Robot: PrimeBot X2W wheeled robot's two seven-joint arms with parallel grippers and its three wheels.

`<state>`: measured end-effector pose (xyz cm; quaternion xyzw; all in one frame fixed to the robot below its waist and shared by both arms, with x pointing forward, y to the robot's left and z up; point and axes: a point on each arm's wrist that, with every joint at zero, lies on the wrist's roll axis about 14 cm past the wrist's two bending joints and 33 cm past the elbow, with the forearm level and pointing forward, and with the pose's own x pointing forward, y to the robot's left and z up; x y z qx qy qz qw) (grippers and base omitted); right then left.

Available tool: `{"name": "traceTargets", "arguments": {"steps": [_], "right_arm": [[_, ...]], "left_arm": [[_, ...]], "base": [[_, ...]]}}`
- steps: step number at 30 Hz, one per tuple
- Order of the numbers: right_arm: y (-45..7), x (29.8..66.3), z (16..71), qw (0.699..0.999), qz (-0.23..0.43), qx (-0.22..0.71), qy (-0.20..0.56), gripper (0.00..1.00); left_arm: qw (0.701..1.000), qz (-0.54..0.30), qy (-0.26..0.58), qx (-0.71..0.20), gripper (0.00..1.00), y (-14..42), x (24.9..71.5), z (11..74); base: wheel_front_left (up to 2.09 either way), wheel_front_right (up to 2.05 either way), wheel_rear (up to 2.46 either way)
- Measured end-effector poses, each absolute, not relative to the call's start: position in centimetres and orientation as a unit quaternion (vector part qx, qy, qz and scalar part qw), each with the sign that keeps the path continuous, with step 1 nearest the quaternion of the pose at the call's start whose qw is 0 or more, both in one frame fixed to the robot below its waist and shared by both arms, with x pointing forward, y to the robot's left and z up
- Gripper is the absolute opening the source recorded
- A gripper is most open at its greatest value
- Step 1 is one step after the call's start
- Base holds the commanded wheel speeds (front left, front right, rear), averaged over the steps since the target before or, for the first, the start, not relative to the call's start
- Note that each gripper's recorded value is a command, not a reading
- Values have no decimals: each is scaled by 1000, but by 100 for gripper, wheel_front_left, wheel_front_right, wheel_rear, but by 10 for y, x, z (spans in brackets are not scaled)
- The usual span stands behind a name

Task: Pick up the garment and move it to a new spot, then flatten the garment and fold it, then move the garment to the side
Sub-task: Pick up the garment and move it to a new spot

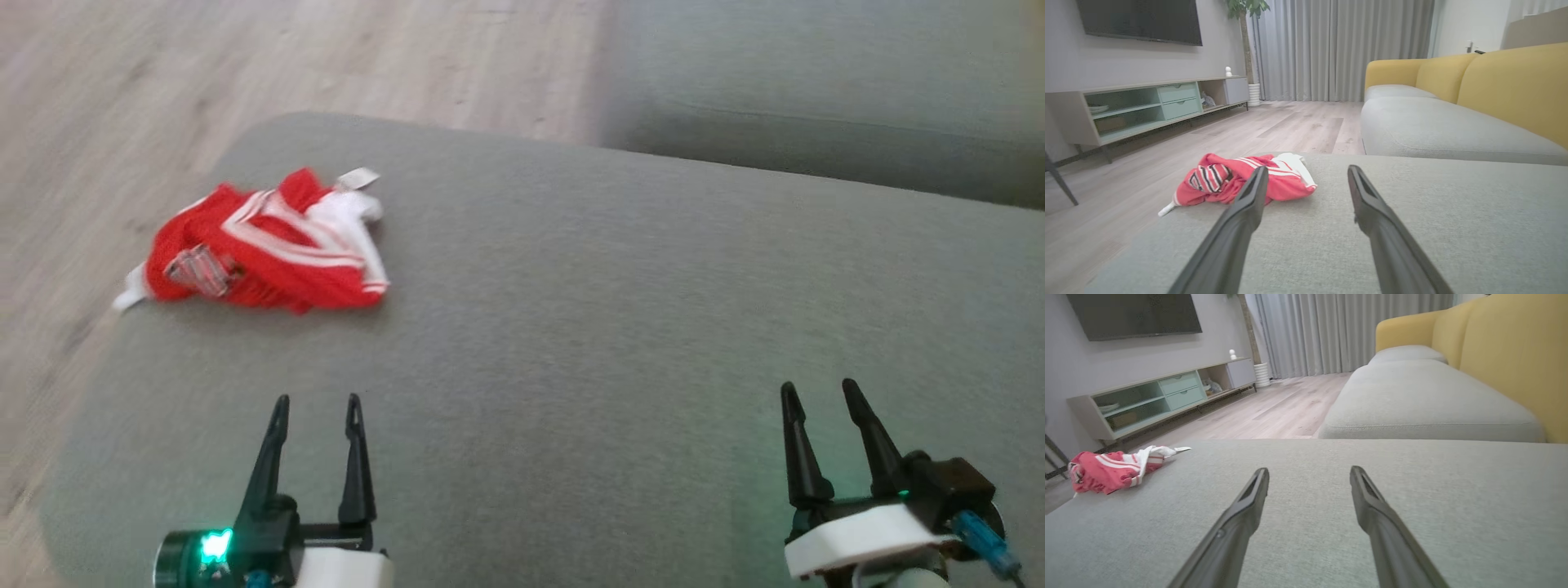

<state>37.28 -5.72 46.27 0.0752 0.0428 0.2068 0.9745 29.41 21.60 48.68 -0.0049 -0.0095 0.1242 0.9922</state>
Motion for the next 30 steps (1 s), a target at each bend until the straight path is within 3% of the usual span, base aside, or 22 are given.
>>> {"name": "traceTargets", "arguments": {"steps": [9, 14, 20, 24, 27, 30], "right_arm": [[-3, 385, 458, 955, 281, 76, 52, 100], [2, 393, 442, 950, 297, 65, 69, 100], [-3, 435, 430, 947, 313, 40, 58, 100], [-10, 467, 418, 947, 317, 25, 49, 100], [-22, 479, 395, 946, 319, 7, 64, 100], [-32, 488, 381, 946, 317, 1, 67, 100]], "left_arm": [[976, 219, -5, 0, 100, 263, 264, 487], [968, 249, -15, 13, 100, 283, 270, 498], [966, 236, -91, 57, 100, 305, 342, 556], [969, 209, -97, 89, 100, 310, 402, 564], [975, 197, -44, 97, 100, 318, 442, 531], [967, 222, 86, 89, 100, 339, 461, 464]], "base": [[0, 0, 0], [0, 0, 0], [0, 0, 0], [0, 0, 0], [0, 0, 0], [0, 0, 0]]}}
